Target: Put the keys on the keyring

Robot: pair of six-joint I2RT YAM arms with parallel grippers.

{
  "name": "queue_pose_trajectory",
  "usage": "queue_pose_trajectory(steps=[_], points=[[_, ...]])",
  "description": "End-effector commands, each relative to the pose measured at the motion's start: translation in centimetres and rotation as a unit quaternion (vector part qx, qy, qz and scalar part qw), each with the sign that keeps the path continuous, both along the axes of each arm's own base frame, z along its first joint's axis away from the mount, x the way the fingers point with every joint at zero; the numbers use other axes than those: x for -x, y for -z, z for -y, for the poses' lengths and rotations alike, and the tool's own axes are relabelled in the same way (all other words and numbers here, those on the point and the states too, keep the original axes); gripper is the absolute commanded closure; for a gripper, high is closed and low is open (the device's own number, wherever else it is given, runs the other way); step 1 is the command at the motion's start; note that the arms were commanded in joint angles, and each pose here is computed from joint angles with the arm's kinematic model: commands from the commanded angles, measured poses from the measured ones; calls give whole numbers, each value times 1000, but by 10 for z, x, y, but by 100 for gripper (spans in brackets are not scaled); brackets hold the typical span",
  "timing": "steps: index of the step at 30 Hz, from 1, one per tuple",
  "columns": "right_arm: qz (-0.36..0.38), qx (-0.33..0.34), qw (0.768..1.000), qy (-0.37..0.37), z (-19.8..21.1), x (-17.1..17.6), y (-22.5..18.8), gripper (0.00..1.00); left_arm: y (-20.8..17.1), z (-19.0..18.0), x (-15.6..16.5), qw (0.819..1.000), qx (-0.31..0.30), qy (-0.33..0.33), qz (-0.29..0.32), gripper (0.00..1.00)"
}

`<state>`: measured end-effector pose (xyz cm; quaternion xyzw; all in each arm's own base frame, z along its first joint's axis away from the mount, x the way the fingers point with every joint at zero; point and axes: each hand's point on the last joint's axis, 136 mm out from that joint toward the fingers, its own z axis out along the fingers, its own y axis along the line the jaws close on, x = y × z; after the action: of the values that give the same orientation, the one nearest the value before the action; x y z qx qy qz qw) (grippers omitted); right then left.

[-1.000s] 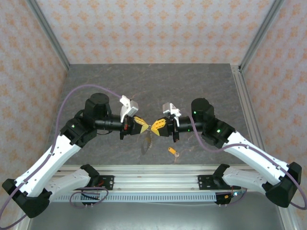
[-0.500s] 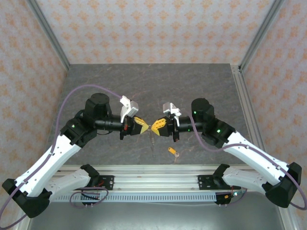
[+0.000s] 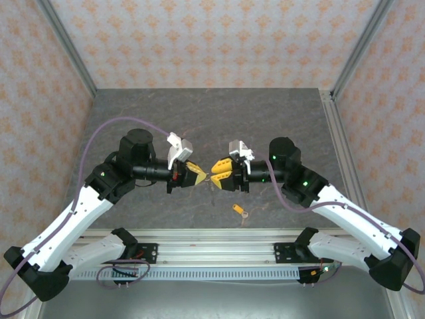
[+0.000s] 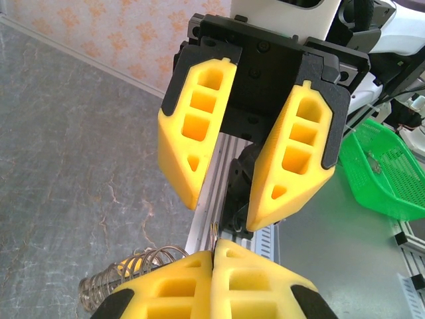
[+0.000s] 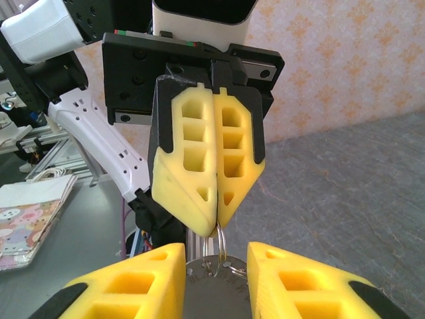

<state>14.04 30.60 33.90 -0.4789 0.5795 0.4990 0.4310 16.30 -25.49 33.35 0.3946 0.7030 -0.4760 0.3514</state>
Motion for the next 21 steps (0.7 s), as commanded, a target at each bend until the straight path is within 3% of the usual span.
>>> queue_pose_trajectory(steps=[1,5,11,21], points=[[13,-14,1000,4,4,0,-5,72,-15,0,-1,1000,23,0,12,100],[5,-10,1000,-7,4,3,-1,78,-17,1,0,999,29,1,13,100],[-27,6,998,-52,2,16,9,74,-27,2,0,998,53,-1,15,100],[4,-8,1000,-6,12,11,5,75,-53,-3,9,995,96,-7,22,100]])
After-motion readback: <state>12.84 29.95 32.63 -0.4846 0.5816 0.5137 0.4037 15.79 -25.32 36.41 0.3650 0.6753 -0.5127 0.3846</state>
